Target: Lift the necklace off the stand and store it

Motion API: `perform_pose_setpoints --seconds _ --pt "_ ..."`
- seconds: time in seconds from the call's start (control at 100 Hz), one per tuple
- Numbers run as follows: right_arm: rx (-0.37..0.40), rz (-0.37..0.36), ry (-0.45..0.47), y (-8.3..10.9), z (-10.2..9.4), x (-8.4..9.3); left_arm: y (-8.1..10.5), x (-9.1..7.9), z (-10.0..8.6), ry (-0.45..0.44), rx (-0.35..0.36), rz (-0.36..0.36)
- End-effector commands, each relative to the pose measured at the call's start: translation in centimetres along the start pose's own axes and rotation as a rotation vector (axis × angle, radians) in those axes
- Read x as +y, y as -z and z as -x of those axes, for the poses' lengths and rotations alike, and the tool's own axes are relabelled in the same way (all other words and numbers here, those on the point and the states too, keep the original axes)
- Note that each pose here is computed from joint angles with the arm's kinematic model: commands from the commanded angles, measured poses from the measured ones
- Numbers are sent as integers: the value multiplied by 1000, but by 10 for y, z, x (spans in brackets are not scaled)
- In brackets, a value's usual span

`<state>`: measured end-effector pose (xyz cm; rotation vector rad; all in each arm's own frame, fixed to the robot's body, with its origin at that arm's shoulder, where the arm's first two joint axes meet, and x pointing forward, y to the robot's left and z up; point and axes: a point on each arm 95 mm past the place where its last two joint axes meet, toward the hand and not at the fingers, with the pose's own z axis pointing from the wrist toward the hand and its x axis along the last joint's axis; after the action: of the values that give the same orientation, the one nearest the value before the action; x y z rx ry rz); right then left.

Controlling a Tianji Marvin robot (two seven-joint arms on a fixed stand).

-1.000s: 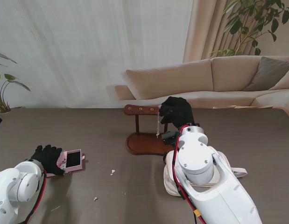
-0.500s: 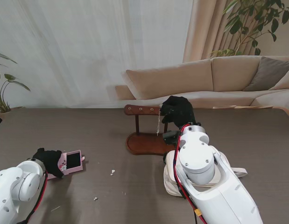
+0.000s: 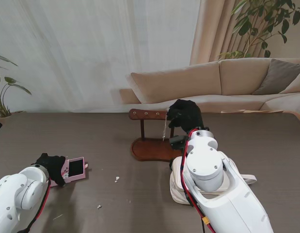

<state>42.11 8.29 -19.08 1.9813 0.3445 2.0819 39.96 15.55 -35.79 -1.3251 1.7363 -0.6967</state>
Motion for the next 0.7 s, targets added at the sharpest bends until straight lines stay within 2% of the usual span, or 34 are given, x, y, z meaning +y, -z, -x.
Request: perform_pose_setpoints --seconds 0.0,0.13,0.33,0.69 --pt "2 -15 -10 2 -1 -3 -2 36 -9 -1 21 120" --pt "-1 -16 -12 2 -1 -4 -4 39 -10 -7 29 134" --pt "-4 -16 -17 2 0 -4 -6 42 -11 10 52 116" --pt "-5 -18 -25 3 1 -6 -9 41 -10 -3 120 -47"
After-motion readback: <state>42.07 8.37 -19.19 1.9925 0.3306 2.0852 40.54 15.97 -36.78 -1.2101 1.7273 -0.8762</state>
